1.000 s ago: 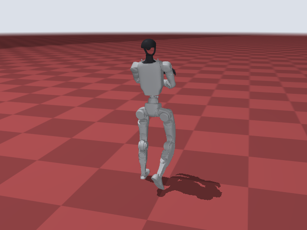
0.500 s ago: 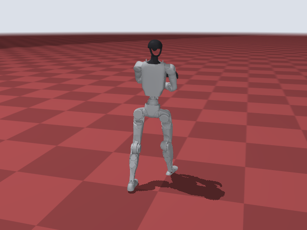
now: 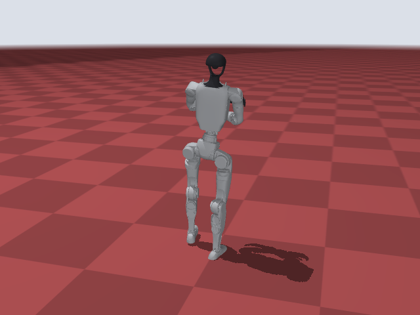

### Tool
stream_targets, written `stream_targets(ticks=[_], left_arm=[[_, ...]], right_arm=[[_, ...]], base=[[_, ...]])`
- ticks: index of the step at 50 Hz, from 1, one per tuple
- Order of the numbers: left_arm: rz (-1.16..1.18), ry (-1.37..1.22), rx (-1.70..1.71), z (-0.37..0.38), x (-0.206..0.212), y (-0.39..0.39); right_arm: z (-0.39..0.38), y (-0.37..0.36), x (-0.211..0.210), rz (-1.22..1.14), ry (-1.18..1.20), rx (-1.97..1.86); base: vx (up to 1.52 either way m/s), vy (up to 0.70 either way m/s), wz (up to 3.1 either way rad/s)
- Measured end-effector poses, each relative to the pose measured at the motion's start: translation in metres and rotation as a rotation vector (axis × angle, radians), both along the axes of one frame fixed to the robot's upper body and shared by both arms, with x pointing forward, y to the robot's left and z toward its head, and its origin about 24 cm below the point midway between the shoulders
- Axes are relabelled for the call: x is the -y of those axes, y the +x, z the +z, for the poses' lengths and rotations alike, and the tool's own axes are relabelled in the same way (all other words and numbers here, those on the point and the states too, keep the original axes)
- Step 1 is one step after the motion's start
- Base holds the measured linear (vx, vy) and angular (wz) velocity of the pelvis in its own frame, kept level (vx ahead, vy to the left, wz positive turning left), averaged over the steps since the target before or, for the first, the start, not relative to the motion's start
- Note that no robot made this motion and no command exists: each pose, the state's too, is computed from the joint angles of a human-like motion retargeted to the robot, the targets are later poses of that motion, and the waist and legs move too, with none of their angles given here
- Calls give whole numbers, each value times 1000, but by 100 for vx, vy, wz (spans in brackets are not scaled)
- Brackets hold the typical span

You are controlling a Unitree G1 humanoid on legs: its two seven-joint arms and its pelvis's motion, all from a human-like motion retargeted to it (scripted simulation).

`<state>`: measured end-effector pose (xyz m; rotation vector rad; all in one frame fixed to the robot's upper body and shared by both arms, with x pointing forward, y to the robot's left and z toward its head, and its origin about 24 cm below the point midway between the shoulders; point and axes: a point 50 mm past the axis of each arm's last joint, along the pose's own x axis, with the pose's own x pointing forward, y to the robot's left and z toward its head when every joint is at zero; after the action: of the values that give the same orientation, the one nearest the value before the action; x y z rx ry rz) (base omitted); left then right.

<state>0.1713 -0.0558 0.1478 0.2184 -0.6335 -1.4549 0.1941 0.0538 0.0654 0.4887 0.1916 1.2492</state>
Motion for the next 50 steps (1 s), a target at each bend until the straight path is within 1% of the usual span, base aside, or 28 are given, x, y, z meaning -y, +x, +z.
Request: stream_targets(ticks=[12,23,30,33,41,50], left_arm=[[-33,9,31,2,0,-1],[-69,43,0,-6,-1,-5],[-48,20,-12,-5,2,-7],[0,15,41,-1,2,-2],[2,-16,25,4,4,-2],[-7,-27,58,1,4,-5]], right_arm=[[5,3,-1,-5,30,16],[1,-2,-1,18,53,0],[6,4,7,7,33,29],[8,6,7,14,7,61],[7,10,11,-11,-3,51],[15,7,4,24,-21,154]], base=[[55,5,-40],[67,18,-6],[53,17,42],[47,12,65],[47,3,100],[51,-10,45]])
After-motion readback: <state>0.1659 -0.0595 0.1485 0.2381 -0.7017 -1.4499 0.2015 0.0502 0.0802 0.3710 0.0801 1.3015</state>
